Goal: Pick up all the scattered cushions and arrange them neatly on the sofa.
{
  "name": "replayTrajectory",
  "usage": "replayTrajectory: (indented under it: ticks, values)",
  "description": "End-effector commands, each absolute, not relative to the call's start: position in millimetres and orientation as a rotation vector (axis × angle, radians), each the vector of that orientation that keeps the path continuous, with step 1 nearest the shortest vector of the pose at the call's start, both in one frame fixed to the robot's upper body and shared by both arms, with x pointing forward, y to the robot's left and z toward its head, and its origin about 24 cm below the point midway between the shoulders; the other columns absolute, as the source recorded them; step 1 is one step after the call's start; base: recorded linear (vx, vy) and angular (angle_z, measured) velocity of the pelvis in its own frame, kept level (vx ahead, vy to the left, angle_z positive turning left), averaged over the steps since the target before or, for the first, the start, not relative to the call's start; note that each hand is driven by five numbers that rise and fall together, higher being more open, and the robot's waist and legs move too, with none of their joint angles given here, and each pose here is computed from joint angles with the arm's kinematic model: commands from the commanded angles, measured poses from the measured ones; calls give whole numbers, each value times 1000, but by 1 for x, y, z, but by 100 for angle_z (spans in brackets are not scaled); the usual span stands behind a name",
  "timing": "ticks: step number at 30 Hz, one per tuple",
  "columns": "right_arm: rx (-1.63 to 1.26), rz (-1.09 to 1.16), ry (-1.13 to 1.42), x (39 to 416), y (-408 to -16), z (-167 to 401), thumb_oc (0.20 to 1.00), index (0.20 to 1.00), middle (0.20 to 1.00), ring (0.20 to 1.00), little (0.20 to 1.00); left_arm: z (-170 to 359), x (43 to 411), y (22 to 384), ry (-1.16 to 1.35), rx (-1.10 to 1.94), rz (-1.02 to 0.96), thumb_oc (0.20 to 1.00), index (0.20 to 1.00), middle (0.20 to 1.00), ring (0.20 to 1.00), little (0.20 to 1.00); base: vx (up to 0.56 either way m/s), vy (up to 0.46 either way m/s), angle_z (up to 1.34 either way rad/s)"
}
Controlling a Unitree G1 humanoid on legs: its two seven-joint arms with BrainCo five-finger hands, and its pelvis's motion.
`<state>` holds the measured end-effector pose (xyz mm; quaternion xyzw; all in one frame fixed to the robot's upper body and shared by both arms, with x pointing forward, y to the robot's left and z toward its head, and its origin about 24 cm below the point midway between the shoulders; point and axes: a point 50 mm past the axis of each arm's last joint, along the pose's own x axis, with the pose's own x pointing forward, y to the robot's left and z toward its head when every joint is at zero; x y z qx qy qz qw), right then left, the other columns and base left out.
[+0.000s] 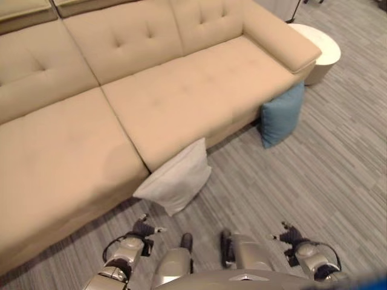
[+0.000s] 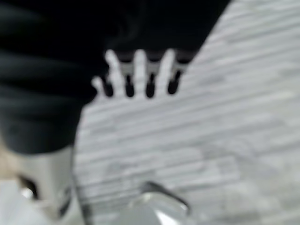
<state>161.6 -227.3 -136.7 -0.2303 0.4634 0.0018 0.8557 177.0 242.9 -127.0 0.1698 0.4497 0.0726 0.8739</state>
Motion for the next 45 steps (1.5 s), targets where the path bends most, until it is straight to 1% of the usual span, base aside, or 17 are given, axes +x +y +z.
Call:
replayTrajectory:
  ticks: [1,3,6,8,11,16,18,20,23,30,35,39,45]
  values:
    - [-436,-36,983,155,-231,-138,1000,1000,1000,1000,1000,-127,171,252,934,384,155,1000,1000,1000,1000,1000,188,-125,221]
    - [-447,-26,989,152,-231,-139,1000,1000,1000,1000,1000,-131,163,250,956,377,153,1000,1000,1000,1000,1000,184,-162,187]
    - [-457,-15,989,152,-231,-139,1000,1000,1000,1000,1000,-134,157,251,979,367,160,1000,1000,1000,1000,1000,125,-128,83]
    - [-461,-41,1003,149,-236,-140,1000,1000,1000,1000,1000,-135,158,245,985,365,141,1000,1000,1000,1000,1000,123,-236,72]
    - [-461,-41,1009,150,-236,-140,1000,1000,1000,1000,1000,-134,162,241,971,363,122,1000,1000,1000,1000,1000,63,-131,189]
    - [-444,-68,1019,147,-238,-140,1000,1000,1000,1000,1000,-133,166,239,963,378,110,1000,1000,1000,1000,1000,66,-32,108]
    - [-441,-66,1017,148,-238,-140,1000,1000,1000,1000,1000,-133,165,240,966,380,113,1000,1000,1000,1000,1000,120,32,27]
    - [-452,-33,1011,150,-231,-141,1000,1000,1000,1000,1000,-137,151,246,1006,362,139,1000,1000,1000,1000,1000,183,99,46]
    - [-448,-5,990,156,-223,-140,1000,1000,1000,1000,1000,-140,142,249,1035,356,155,1000,1000,1000,1000,1000,161,148,-27]
    - [-450,55,875,182,-205,-129,1000,1000,1000,1000,1000,-135,145,259,1011,357,203,1000,1000,1000,1000,1000,82,166,-45]
    - [-468,83,825,196,-200,-121,1000,1000,1000,1000,1000,-133,148,263,1002,345,235,1000,1000,1000,1000,1000,206,8,-26]
    - [-476,94,812,198,-200,-120,1000,1000,1000,1000,1000,-135,147,262,1013,350,233,1000,1000,1000,1000,1000,203,-32,-19]
    - [-532,129,806,198,-203,-119,1000,1000,1000,1000,1000,-139,148,247,1009,323,190,1000,1000,1000,1000,1000,218,-170,61]
